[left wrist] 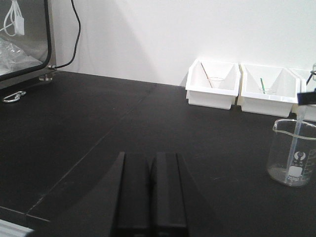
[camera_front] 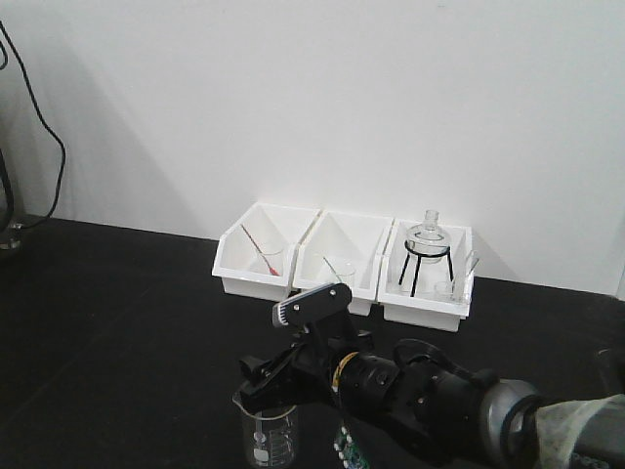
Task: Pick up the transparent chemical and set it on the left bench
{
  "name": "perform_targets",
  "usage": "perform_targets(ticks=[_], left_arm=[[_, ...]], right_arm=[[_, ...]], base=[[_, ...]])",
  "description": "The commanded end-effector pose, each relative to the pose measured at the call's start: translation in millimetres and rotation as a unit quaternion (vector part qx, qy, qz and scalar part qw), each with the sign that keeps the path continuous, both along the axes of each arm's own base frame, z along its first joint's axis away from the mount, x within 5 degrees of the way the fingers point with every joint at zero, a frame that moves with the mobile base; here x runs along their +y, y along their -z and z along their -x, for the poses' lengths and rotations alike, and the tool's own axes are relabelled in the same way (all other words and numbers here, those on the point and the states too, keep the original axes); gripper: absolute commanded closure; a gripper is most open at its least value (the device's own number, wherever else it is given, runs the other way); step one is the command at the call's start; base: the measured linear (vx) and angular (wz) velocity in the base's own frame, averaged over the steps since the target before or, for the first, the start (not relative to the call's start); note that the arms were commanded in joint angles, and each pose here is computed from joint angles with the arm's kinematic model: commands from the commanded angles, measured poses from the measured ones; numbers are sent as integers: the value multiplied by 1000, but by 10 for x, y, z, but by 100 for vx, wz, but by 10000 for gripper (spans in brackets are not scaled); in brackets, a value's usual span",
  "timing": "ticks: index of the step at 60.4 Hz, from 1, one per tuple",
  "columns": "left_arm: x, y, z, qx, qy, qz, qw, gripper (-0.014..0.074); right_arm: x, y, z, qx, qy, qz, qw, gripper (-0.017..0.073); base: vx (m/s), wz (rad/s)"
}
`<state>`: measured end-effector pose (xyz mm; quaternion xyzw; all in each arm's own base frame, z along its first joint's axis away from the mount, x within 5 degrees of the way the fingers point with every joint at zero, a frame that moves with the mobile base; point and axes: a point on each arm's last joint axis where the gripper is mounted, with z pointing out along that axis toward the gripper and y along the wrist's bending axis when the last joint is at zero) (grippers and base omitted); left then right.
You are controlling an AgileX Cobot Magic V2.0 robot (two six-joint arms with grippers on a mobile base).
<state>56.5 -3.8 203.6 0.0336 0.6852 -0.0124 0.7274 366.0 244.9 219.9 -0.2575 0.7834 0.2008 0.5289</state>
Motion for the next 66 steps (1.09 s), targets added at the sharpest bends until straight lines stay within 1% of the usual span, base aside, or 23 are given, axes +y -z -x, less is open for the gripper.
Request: perform_targets(ticks=[1, 8, 15, 21, 23, 24, 29, 33, 35, 37, 38, 39, 44, 46, 50, 59, 64, 66], left_arm=[[2, -27, 15, -40, 0, 7, 999, 597], [2, -27, 15, -40, 0, 7, 999, 597], [2, -27, 15, -40, 0, 7, 999, 597], [2, -27, 15, -40, 0, 7, 999, 597], [2, -27, 15, -40, 0, 7, 999, 597], [2, -27, 15, -40, 0, 7, 999, 597], [2, -27, 15, -40, 0, 7, 999, 597], [2, -27, 15, -40, 0, 7, 999, 597], [2, -27, 15, -40, 0, 7, 999, 597], [2, -27, 15, -40, 0, 7, 999, 597], [2, -27, 15, -40, 0, 7, 999, 597], [2, -27, 15, -40, 0, 7, 999, 597], [2, -27, 15, -40, 0, 7, 999, 597], [2, -27, 15, -40, 0, 7, 999, 597], [2, -27, 15, -40, 0, 7, 999, 597], [2, -27, 15, -40, 0, 7, 999, 597], [2, -27, 15, -40, 0, 7, 999, 597], [2, -27, 15, -40, 0, 7, 999, 597]], right_arm=[[-84, -611, 131, -71, -6, -41, 997, -9], [-218, -786, 352, -92, -14, -36, 995, -6], [-388, -863, 608, -86, -9, -34, 996, -6], [-658, -1036, 1024, -105, -8, -44, 993, -6], [-740, -1045, 1152, -111, -9, -41, 993, -6], [-797, -1110, 1238, -121, -8, -43, 992, -6], [-1032, -1180, 1558, -136, 3, -28, 990, -6], [-1237, -1203, 1792, -128, 26, -10, 991, -6], [-1359, -1186, 1917, -115, 44, 6, 992, -6], [-1467, -1180, 2041, -111, 57, 12, 992, -6], [-1523, -1204, 2116, -117, 61, 9, 991, -6], [-1564, -1178, 2166, -114, 65, 12, 991, -6], [-1758, -1181, 2447, -144, 73, -2, 987, -6], [-1840, -1189, 2576, -164, 75, -14, 984, -6], [-1943, -1132, 2733, -184, 77, -24, 980, -6], [-2199, -896, 3095, -216, 94, -56, 970, 4], [-2272, -738, 3205, -226, 98, -71, 967, 18], [-2293, -681, 3241, -226, 99, -84, 965, 21]], base=[[0, 0], [0, 0], [0, 0], [0, 0], [0, 0], [0, 0], [0, 0], [0, 0], [0, 0], [0, 0], [0, 0], [0, 0], [0, 0], [0, 0], [0, 0], [0, 0], [0, 0], [0, 0]])
